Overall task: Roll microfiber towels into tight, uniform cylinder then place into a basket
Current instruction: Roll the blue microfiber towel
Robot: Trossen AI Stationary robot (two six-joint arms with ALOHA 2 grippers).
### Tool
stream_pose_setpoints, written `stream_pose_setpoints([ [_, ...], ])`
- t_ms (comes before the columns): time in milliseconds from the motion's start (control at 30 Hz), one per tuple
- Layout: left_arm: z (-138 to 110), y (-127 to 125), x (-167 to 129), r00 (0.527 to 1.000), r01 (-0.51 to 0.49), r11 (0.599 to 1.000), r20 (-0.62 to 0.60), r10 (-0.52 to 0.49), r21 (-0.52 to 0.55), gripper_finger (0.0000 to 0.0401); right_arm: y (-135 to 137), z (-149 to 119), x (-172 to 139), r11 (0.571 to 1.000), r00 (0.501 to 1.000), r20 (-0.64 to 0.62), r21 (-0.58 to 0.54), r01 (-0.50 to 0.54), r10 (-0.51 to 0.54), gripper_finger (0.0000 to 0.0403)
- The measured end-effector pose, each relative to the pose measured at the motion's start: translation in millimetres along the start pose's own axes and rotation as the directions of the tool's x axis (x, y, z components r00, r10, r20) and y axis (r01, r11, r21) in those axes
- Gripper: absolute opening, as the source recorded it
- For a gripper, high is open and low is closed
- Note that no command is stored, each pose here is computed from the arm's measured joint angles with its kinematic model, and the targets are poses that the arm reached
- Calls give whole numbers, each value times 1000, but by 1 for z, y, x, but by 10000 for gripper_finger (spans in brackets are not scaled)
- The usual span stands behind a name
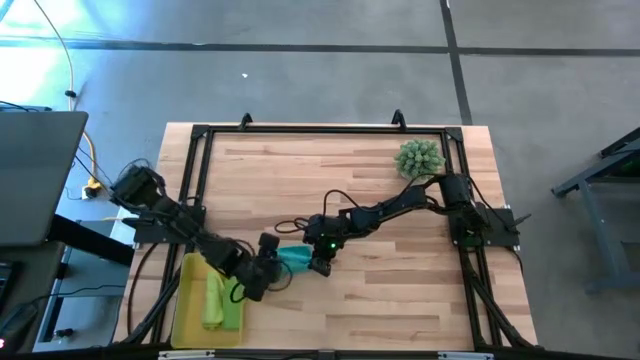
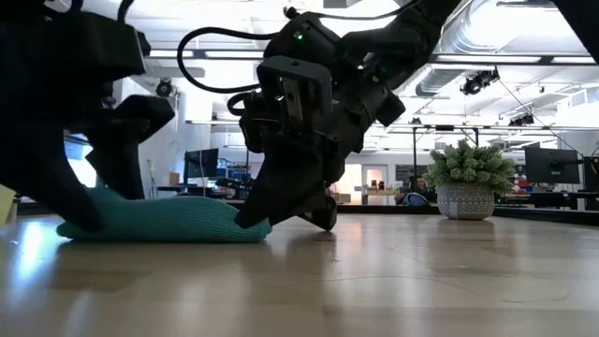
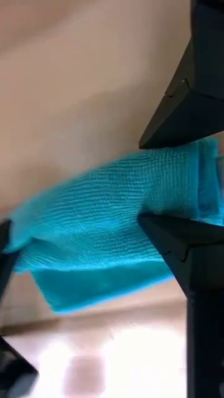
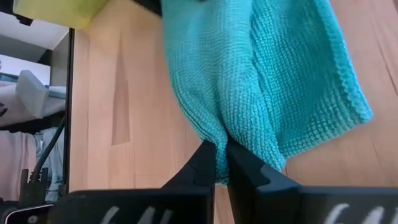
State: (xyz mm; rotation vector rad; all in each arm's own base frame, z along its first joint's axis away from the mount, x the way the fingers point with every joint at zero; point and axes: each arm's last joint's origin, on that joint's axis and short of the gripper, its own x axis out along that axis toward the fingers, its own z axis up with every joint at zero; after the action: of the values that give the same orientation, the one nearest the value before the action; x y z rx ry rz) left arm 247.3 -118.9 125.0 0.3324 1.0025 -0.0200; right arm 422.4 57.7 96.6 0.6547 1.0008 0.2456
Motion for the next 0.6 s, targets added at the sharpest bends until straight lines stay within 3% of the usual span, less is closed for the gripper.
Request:
stream_pose_setpoints([
  [133,7,-5,-2,990,-62,998,-126,64,22,173,1,-1,1,1000,1000,-3,-3,-2,2,9],
  [333,9,-9,4,985,-75,988,-166,52,-136,164,2,-1,1,1000,1000,0,-5,-4,4,9],
  [467,10,-9,4,984,-93,982,-163,66,-164,118,3,0,0,1000,1000,15,-5,12,-12,9],
  [600,10,-3,6,979,-135,989,-160,124,-60,48,5,3,-6,998,997,55,-29,63,-62,9],
])
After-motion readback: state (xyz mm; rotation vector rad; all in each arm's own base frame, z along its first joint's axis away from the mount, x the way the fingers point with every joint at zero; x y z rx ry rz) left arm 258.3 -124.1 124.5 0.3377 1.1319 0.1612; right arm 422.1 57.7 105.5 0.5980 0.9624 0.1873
